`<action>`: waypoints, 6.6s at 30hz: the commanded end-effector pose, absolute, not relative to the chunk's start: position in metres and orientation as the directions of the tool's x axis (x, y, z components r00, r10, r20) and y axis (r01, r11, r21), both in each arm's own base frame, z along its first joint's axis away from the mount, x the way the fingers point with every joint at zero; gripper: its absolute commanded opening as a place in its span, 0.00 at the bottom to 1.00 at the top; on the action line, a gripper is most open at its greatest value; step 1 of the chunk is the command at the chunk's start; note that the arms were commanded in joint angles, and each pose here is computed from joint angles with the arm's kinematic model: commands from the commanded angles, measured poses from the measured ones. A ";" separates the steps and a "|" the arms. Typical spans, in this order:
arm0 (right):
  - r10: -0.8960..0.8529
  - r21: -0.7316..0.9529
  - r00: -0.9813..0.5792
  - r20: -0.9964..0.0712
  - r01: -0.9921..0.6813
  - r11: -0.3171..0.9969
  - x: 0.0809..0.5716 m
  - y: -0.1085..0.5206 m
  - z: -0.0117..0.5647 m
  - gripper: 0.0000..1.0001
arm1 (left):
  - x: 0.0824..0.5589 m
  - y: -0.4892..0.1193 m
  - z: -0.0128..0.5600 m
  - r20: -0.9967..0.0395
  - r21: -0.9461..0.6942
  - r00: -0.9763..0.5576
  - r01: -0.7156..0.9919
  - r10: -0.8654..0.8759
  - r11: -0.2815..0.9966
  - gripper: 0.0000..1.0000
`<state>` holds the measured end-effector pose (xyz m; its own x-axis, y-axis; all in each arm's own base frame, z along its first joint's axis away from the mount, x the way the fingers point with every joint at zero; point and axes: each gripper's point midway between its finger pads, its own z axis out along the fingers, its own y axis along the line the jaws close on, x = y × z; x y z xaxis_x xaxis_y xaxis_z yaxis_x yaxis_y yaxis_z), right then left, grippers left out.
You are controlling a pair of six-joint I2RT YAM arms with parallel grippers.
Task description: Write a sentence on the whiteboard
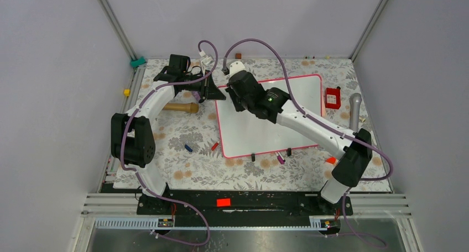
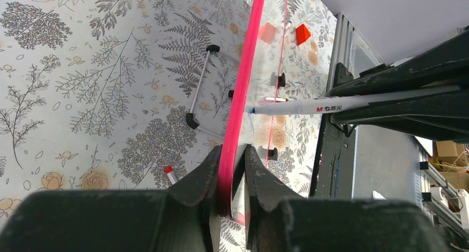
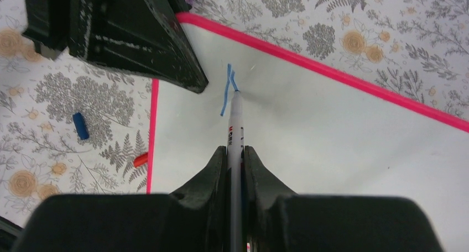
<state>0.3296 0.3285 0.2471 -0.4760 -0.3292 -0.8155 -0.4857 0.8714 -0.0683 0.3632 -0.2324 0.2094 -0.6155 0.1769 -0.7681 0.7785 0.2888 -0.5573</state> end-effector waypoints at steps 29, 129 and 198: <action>-0.279 -0.054 -0.488 -0.827 -0.425 0.904 0.350 0.303 0.256 0.00 | 0.379 -0.222 0.169 -0.787 -0.396 -0.542 0.810 0.295 0.433 0.08; -0.304 -0.029 -0.502 -0.809 -0.483 0.875 0.338 0.294 0.256 0.00 | 0.380 -0.221 0.173 -0.792 -0.388 -0.536 0.811 0.293 0.437 0.08; -0.226 -0.010 -0.508 -0.831 -0.392 0.920 0.342 0.263 0.259 0.00 | 0.381 -0.219 0.170 -0.786 -0.387 -0.542 0.805 0.295 0.450 0.08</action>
<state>0.3349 0.2660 0.2471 -0.5228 -0.2606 -0.8116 -0.4254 0.9048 -0.0165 0.3623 -0.2325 0.2103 -0.6145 0.1796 -0.7682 0.7785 0.2952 -0.5538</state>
